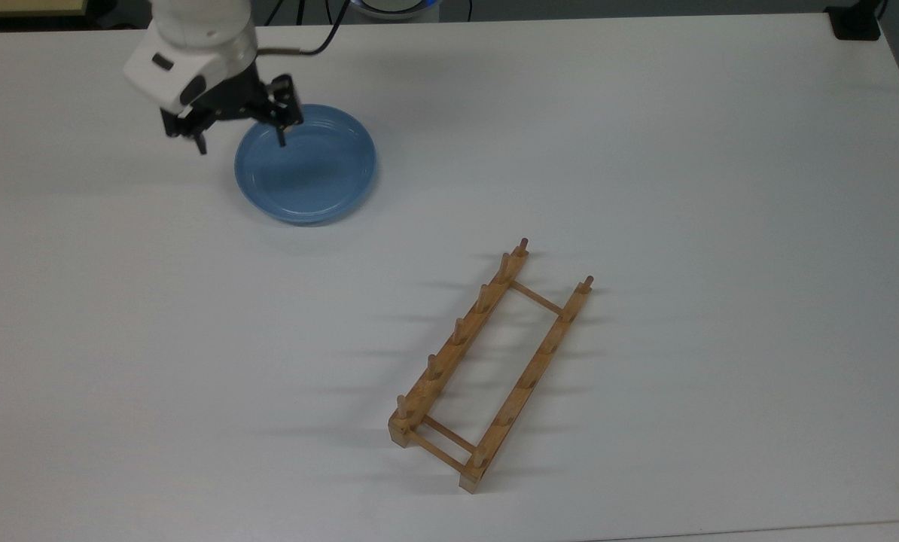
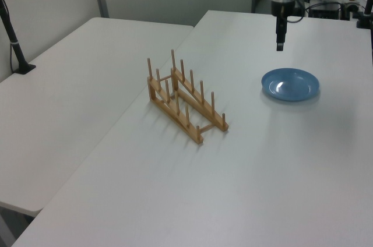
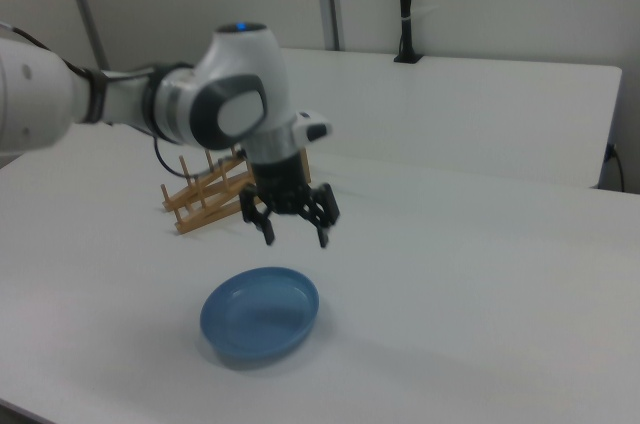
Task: Place plate in plate rack
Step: 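Move the gripper down to the rim of the light blue plate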
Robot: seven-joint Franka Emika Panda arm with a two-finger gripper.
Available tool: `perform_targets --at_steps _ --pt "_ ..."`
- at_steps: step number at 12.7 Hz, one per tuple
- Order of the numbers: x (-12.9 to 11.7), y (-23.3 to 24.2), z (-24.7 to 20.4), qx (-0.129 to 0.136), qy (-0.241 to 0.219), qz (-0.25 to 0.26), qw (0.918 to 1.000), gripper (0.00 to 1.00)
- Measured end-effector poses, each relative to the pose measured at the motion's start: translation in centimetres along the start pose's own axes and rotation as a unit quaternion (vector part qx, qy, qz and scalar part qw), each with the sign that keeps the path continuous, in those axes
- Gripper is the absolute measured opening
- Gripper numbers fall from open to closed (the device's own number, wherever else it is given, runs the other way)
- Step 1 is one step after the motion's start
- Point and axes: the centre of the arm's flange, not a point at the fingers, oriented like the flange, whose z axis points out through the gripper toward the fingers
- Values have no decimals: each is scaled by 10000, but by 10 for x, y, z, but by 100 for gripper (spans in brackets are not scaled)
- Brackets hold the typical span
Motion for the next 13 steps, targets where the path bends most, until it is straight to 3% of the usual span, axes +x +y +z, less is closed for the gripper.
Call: perform_targets --at_steps 8,12,13 --pt "1 27 96 96 -194 -112 9997 95" --pt "2 25 120 170 -344 -27 9993 78" --pt "3 26 120 169 -346 8 9993 64"
